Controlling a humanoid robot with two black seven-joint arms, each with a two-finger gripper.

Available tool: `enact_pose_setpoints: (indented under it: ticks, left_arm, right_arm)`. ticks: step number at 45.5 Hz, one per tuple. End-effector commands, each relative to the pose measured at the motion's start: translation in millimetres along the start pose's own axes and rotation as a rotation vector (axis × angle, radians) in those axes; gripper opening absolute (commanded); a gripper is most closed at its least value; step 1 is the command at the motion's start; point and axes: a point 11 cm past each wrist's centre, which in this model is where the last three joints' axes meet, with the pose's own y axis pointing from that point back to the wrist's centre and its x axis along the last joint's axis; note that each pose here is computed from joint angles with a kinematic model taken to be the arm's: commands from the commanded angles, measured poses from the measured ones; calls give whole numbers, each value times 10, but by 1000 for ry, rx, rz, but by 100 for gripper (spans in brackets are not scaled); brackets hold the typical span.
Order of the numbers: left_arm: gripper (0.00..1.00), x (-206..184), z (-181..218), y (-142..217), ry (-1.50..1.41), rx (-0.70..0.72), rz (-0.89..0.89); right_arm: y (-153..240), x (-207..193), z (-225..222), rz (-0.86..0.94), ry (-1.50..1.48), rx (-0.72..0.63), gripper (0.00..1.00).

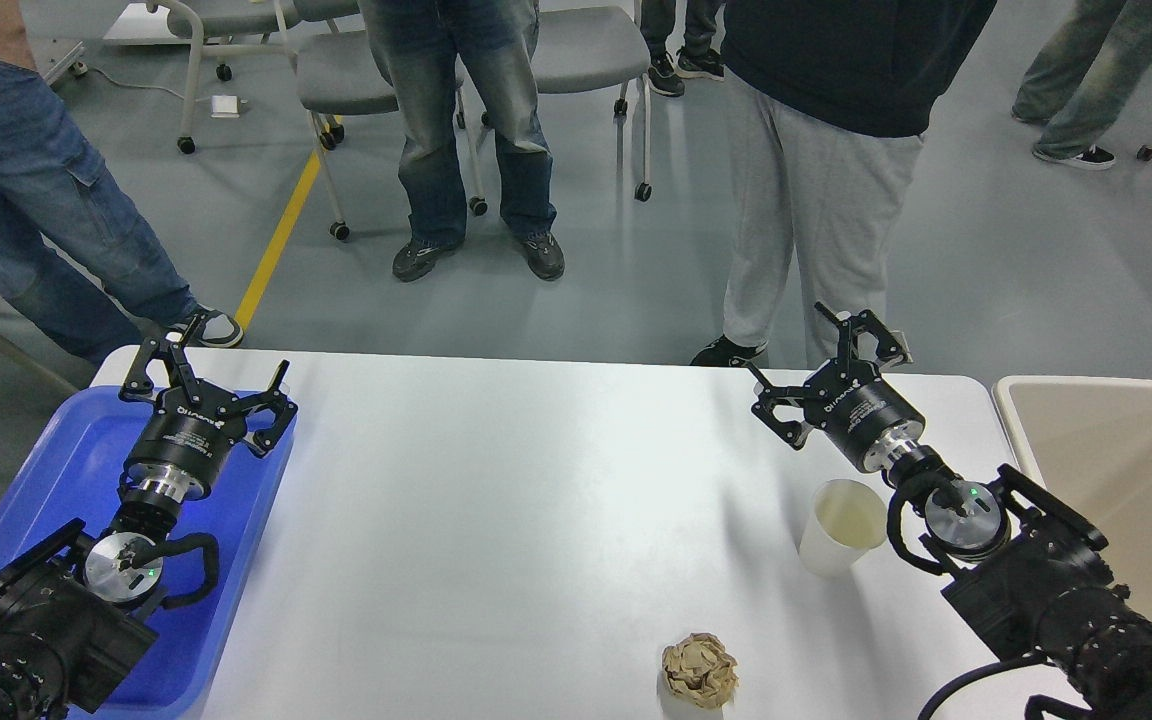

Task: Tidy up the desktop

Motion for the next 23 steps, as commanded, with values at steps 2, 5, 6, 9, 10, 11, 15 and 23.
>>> enact_pose_setpoints:
  ticks: [2, 5, 6, 9, 10, 11, 15, 23]
  left_arm:
    - [100, 1, 4, 1, -1, 0, 0]
    - [100, 1, 4, 1, -1, 0, 0]
    - [100, 1, 4, 1, -1, 0, 0]
    - [100, 2, 7, 1, 0, -2, 0]
    - [100, 2, 8, 1, 0, -4, 0]
    - [100, 2, 7, 1, 0, -2, 0]
    - [100, 2, 8, 1, 0, -4, 0]
    - [100, 2, 7, 1, 0, -2, 0]
  right_arm:
    - [-4, -6, -7, -1, 2, 1, 100]
    - [-10, -17, -11, -4, 2, 1, 100]
    - [-10, -16, -9, -4, 3, 0, 100]
    - [-10, -16, -7, -4, 3, -2, 100]
    - [-9, -15, -4, -2, 4, -3, 100]
    - [-5, -10, 0, -3, 3, -4, 100]
    - [-1, -4, 5, -1, 3, -4, 100]
    - [-14, -24, 13, -4, 0, -4, 100]
